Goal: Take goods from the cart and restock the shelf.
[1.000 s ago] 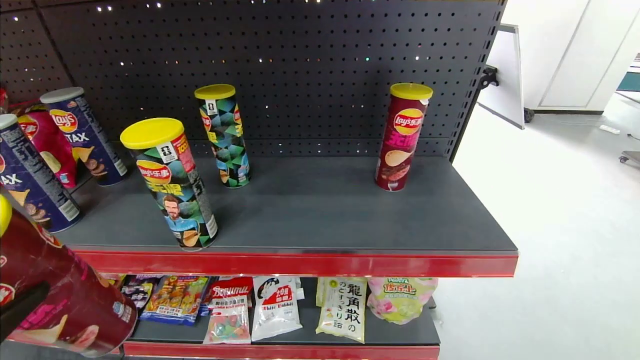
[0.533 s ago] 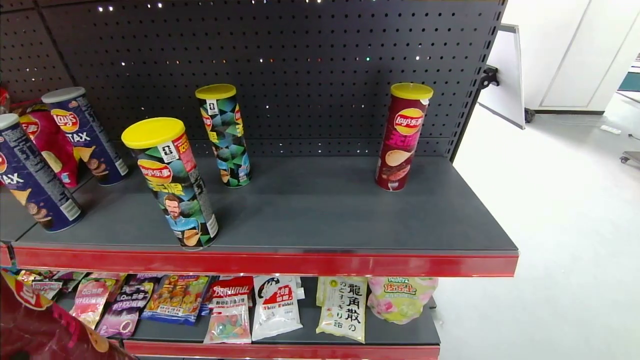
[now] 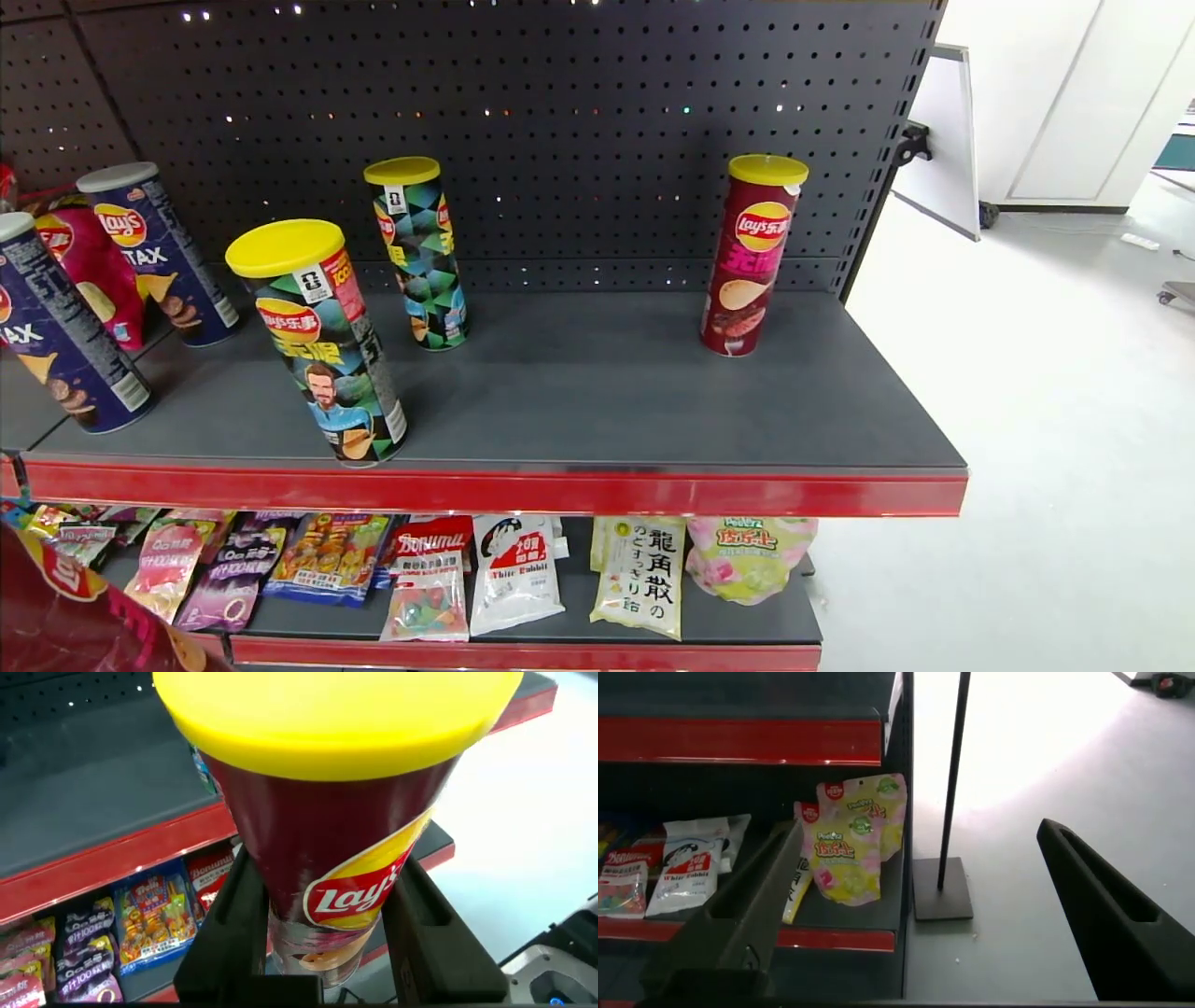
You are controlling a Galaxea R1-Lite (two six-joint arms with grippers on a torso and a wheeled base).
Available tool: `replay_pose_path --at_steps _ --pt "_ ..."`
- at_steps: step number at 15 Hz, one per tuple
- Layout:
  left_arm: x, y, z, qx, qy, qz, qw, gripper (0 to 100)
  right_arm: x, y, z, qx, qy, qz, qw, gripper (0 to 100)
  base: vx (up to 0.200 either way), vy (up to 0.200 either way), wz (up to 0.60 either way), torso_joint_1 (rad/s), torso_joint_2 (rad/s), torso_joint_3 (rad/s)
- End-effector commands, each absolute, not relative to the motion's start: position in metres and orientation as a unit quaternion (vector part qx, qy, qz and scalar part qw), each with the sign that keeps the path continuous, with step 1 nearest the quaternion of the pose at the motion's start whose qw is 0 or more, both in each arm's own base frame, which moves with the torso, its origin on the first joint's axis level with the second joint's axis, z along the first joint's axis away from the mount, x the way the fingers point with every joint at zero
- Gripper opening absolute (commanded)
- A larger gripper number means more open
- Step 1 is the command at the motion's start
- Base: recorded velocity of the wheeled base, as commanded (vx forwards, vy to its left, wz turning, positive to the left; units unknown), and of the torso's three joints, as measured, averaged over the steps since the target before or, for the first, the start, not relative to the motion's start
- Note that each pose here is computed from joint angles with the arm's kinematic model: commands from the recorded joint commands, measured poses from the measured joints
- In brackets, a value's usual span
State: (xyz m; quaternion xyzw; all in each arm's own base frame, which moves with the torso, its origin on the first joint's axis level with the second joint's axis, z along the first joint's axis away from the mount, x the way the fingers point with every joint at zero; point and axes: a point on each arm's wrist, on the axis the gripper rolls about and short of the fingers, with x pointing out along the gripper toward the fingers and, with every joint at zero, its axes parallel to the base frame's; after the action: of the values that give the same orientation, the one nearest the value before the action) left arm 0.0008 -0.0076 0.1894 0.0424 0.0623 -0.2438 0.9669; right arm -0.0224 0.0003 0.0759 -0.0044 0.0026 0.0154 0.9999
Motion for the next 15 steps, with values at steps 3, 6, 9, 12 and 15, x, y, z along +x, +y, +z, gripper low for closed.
replay_pose_path --at_steps 3,6,9,12,15 --pt "0.003 -0.009 0.189 0.034 0.07 -0.274 0.959 0 -0.021 0.0 0.076 -0.005 0.009 0.018 1.0 100 0.0 0.0 0.0 0.0 0.0 0.0" --pt "0.002 -0.01 0.188 0.033 0.069 -0.288 0.955 0 -0.021 0.001 0.076 -0.007 0.008 0.024 1.0 100 0.0 0.0 0.0 0.0 0.0 0.0" --pt "0.003 -0.01 0.191 0.034 0.066 -0.287 0.955 0 -0.022 0.001 0.076 -0.008 0.006 0.028 1.0 100 0.0 0.0 0.0 0.0 0.0 0.0" --pt "0.004 -0.01 0.193 0.034 0.065 -0.289 0.954 0 0.004 0.003 0.194 0.067 0.006 0.088 0.994 100 0.0 0.0 0.0 0.0 0.0 0.0" --pt "0.008 -0.011 0.194 0.037 0.072 -0.289 0.954 0 0.071 0.015 0.228 0.089 0.062 0.173 0.979 100 0.0 0.0 0.0 0.0 0.0 0.0"
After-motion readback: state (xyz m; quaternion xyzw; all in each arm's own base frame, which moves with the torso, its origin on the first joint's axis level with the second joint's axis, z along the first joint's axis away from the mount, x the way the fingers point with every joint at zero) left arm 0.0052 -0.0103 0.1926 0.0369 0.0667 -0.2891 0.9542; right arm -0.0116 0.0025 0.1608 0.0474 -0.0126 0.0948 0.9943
